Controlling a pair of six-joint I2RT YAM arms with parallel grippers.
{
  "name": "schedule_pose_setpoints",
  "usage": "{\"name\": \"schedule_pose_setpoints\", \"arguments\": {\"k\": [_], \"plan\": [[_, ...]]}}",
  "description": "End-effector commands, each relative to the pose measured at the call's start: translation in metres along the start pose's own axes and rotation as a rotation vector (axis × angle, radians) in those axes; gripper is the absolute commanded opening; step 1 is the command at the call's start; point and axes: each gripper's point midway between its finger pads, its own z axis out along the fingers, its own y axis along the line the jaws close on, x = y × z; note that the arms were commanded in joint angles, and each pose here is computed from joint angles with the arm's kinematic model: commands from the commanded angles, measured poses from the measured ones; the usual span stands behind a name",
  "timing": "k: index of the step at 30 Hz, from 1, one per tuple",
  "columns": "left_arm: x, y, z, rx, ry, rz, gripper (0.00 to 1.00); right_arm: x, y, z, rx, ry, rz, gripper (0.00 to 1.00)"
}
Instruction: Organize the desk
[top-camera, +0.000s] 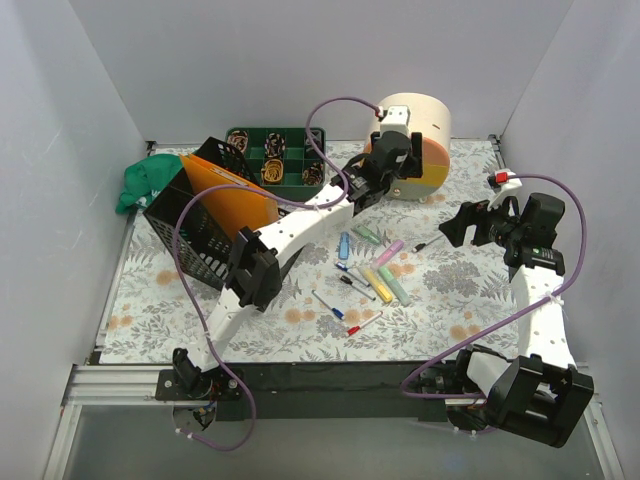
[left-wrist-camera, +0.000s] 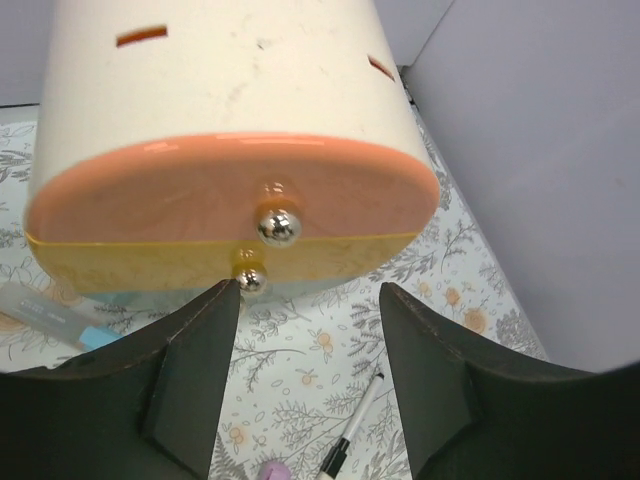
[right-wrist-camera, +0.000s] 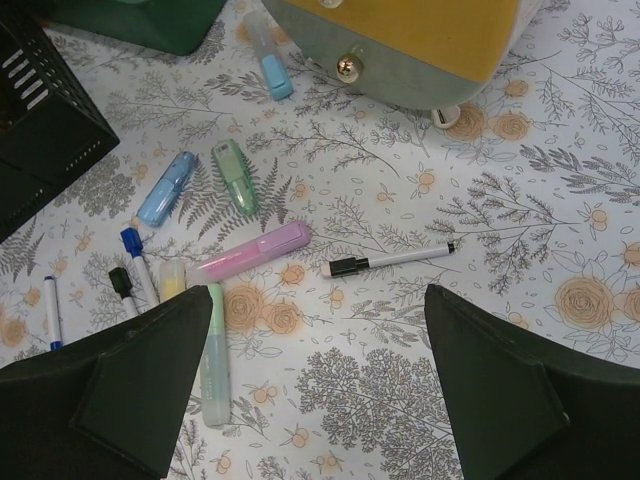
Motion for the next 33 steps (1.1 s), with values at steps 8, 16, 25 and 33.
{"name": "schedule_pose_setpoints", "arguments": {"k": [8,16,25,33], "plan": [[-0.028,-0.004,0.009,0.138,0.002,-0.182,0.53,-0.009,-0.002,-0.002,0.013,-0.036,-0.02,0.96],[-0.03,-0.009,0.005,0.174,0.01,-0.177,0.5,-0.007,-0.001,0.0,-0.008,-0.027,-0.008,0.96],[-0.132,-0.013,-0.092,0.265,-0.139,-0.003,0.69,-0.009,0.022,0.009,-0.106,-0.059,-0.04,0.91],[-0.173,0.023,-0.197,0.315,-0.193,0.037,0.92,-0.069,0.047,0.048,-0.077,-0.051,-0.026,0.84]]}}
